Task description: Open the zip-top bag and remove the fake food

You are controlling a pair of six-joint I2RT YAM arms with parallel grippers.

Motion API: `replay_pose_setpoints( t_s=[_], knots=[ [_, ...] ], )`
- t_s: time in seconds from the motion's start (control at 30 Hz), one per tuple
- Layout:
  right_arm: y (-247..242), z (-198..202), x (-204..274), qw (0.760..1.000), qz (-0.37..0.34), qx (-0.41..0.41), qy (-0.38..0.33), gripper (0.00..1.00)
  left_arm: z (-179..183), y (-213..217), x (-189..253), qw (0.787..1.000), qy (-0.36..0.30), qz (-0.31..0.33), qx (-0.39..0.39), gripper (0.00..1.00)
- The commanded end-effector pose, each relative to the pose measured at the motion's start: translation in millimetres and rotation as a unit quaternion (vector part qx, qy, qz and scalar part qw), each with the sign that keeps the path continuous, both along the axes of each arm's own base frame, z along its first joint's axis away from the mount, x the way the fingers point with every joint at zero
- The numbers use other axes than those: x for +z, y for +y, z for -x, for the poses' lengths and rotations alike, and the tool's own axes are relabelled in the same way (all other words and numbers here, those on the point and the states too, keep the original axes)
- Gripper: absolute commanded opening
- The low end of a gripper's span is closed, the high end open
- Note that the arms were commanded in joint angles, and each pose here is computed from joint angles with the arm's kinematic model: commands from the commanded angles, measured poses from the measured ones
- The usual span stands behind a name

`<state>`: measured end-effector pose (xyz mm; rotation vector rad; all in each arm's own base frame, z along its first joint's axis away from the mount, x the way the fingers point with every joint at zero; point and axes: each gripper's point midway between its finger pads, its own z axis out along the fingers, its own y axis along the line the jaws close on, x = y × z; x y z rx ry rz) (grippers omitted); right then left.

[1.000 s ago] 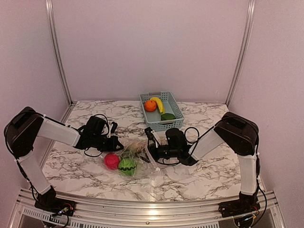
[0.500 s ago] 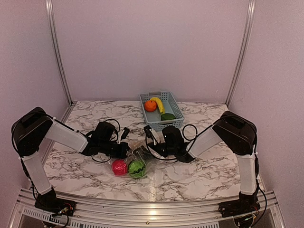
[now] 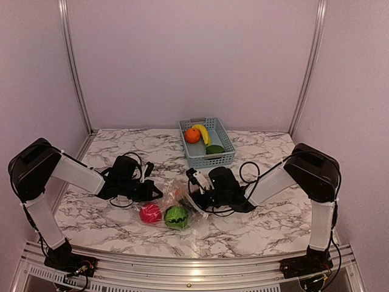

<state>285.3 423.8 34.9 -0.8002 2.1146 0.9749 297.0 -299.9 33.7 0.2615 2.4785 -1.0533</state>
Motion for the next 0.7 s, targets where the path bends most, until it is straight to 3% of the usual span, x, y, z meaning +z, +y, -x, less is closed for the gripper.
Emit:
replay_pose_setpoints(
  t_s=[0.0,0.2,0.67],
  knots=[
    [-26,10,-5,1.0,0.024,-0.003,0.01,0.57,-9,33,-5,0.998,-0.002,-0.04,0.047,0.0],
    [-44,20,16,1.0,0.012,-0.001,0.002,0.48,-18,62,-10,0.993,0.005,-0.064,0.097,0.0],
    [-96,31,12,0.999,0.034,-0.021,0.02,0.48,-26,94,-12,0.987,0.013,-0.074,0.143,0.0]
  ],
)
